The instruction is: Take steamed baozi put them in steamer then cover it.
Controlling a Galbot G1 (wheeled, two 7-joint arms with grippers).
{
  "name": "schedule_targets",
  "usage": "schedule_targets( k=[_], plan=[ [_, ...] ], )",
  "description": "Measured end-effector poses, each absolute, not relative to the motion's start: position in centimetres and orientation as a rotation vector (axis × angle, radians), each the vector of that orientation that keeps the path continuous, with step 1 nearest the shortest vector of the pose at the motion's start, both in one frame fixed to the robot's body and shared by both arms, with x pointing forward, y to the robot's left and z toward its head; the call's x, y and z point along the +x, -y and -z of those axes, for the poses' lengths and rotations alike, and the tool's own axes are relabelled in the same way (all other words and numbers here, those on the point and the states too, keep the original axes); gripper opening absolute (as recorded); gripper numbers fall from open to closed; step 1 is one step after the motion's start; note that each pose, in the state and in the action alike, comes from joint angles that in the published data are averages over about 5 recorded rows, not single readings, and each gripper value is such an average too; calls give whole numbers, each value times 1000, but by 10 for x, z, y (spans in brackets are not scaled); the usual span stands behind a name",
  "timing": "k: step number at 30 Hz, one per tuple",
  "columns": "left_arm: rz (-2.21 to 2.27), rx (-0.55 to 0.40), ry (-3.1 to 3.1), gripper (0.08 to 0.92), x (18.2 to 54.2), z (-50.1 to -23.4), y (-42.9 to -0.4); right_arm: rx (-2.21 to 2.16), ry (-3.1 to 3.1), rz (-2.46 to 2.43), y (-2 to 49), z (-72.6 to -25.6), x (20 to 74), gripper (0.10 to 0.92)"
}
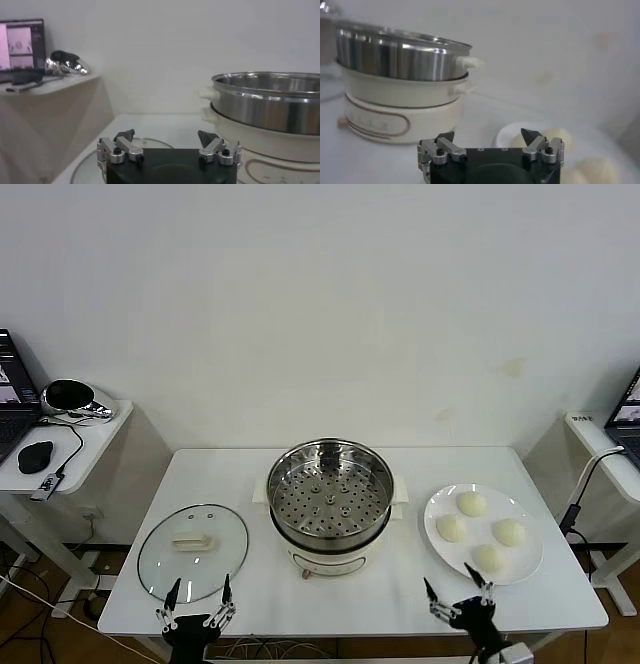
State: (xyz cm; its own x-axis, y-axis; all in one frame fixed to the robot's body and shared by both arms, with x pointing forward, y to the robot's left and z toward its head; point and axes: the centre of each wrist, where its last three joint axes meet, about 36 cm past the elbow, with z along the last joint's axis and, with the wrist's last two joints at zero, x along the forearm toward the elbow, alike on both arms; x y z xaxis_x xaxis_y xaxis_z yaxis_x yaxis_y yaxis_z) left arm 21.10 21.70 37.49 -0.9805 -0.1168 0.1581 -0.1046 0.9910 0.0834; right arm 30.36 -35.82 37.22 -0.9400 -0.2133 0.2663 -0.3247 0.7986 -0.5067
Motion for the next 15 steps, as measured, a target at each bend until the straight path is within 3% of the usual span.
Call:
schedule_targets(
  k=[15],
  plan=[
    [203,222,2997,823,219,-386,-237,748,2241,-1587,450,-482,455,823]
  ],
)
